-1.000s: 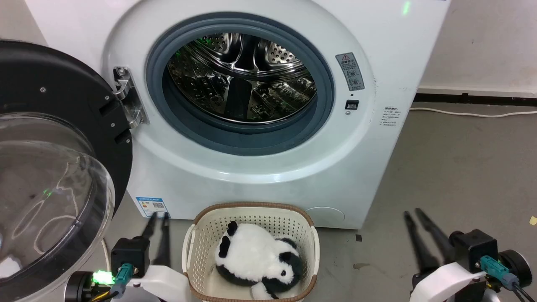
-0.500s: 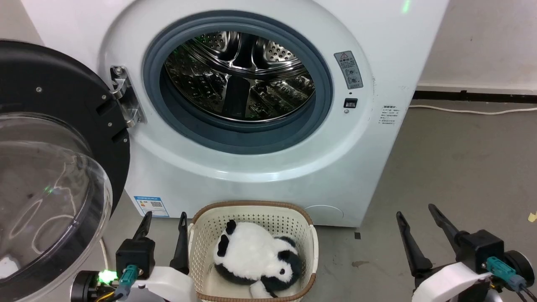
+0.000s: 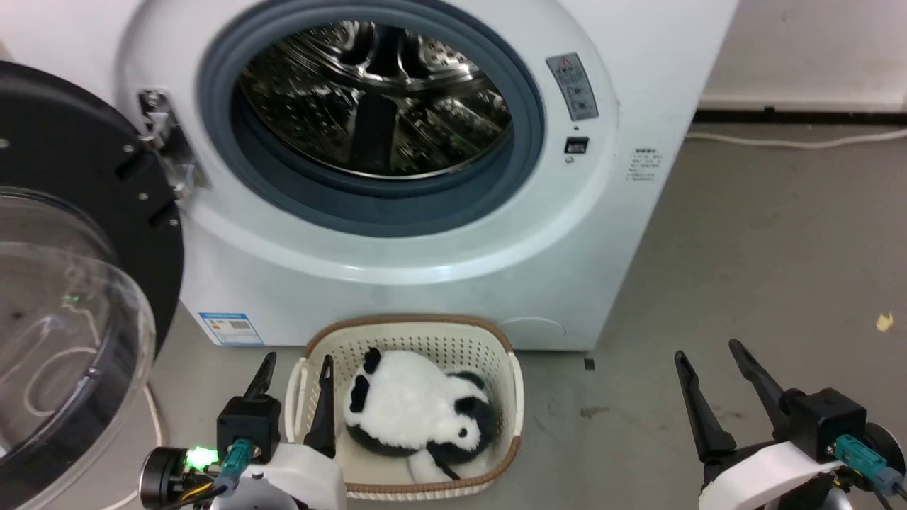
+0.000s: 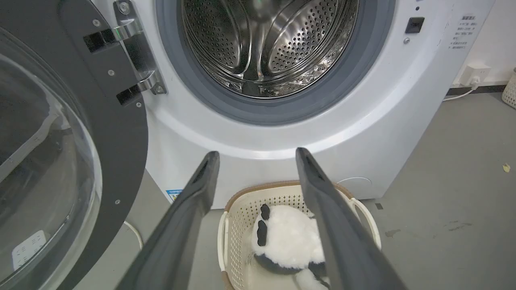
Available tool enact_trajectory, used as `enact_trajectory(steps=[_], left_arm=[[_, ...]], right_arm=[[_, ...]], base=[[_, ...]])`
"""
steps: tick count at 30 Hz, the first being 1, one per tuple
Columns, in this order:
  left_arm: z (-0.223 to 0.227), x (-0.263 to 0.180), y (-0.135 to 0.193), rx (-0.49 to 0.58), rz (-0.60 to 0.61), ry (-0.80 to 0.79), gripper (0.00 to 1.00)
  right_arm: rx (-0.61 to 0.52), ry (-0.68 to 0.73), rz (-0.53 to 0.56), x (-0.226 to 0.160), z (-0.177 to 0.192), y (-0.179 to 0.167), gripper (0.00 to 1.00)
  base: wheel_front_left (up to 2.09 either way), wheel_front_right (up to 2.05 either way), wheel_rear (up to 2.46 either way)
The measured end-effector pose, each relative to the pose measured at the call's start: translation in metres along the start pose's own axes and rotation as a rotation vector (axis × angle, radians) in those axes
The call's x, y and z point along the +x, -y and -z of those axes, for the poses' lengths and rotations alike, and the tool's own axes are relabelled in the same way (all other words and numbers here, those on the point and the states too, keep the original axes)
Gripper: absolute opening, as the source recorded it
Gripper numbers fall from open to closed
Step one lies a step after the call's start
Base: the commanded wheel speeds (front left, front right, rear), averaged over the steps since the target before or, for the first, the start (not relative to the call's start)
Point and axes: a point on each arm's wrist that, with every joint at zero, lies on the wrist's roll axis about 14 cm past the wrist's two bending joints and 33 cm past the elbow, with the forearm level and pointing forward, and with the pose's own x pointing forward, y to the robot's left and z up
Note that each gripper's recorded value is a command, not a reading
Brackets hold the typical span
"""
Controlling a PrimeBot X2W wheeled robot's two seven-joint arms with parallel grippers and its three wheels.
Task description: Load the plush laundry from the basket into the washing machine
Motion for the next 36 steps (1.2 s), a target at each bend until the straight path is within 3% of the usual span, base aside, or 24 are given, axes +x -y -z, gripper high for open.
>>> enact_trajectory(steps=[17,36], left_arm=[[0.075,0.051,0.048,0.021,0.161,-0.197,1.00],[0.161,0.085,0.070,0.044,0.257,-0.453,1.00]], right_arm=[[0.074,-0.058,0.085,0.008,0.029,0.027,1.00],[0.130,-0.109,0.139,0.023,0.059,0.043,1.00]], base=[[0.00,0.00,0.00],[0.00,0.00,0.00]])
